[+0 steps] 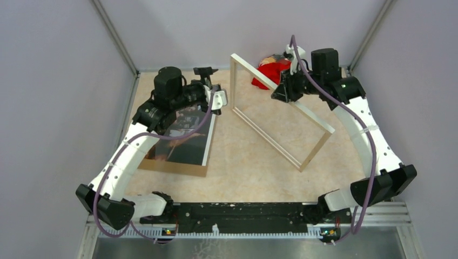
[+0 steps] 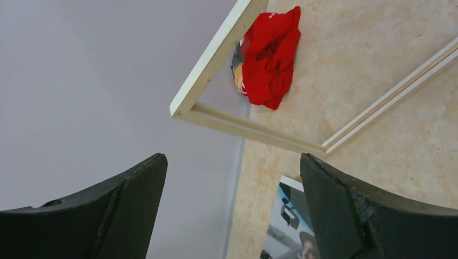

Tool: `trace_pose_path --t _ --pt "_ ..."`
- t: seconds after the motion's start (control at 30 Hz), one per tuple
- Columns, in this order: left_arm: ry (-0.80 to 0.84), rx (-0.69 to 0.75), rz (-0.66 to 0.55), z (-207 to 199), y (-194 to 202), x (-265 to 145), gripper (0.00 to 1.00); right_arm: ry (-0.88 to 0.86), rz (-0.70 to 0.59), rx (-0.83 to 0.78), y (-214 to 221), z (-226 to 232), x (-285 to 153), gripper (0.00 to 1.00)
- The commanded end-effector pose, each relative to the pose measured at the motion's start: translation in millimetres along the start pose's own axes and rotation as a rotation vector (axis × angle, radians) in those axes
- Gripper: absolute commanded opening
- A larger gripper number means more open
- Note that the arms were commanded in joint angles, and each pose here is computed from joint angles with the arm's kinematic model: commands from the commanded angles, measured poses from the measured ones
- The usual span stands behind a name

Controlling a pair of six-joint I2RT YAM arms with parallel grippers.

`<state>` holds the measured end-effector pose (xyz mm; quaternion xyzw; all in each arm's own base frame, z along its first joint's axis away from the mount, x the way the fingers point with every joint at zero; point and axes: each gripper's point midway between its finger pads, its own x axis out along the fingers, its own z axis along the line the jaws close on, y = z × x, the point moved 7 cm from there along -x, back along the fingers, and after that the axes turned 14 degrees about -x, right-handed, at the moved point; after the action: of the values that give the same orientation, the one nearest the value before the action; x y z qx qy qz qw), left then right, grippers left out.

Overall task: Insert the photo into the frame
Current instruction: Turn over the photo frame at the center of the board.

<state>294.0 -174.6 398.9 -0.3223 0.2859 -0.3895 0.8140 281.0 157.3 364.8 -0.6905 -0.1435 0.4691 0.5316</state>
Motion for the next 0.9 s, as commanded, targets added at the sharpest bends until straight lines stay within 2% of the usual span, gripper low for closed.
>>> trace_pose_path --t 0.0,0.17,0.33,0.53,0.87 --pt "-0.048 -0.077 0.012 11.4 -1.1 -11.7 0.99 0.038 0.019 0.023 6.1 -20.6 14.2 0.0" --pt "-0.038 -0.178 0.081 13.4 22.2 -8.6 0.99 0.108 0.191 0.058 51.0 -52.2 47.0 0.0" --pt "-0.032 -0.239 0.139 14.8 47.8 -0.1 0.99 0.243 0.387 0.023 91.6 -81.4 69.7 0.0" --pt "-0.019 -0.307 0.196 9.2 85.2 11.0 0.99 0.281 0.551 -0.022 130.7 -100.6 94.1 0.0" --pt "0.004 -0.36 0.278 -14.4 153.8 26.1 0.99 0.305 0.697 -0.11 162.6 -102.1 111.7 0.0"
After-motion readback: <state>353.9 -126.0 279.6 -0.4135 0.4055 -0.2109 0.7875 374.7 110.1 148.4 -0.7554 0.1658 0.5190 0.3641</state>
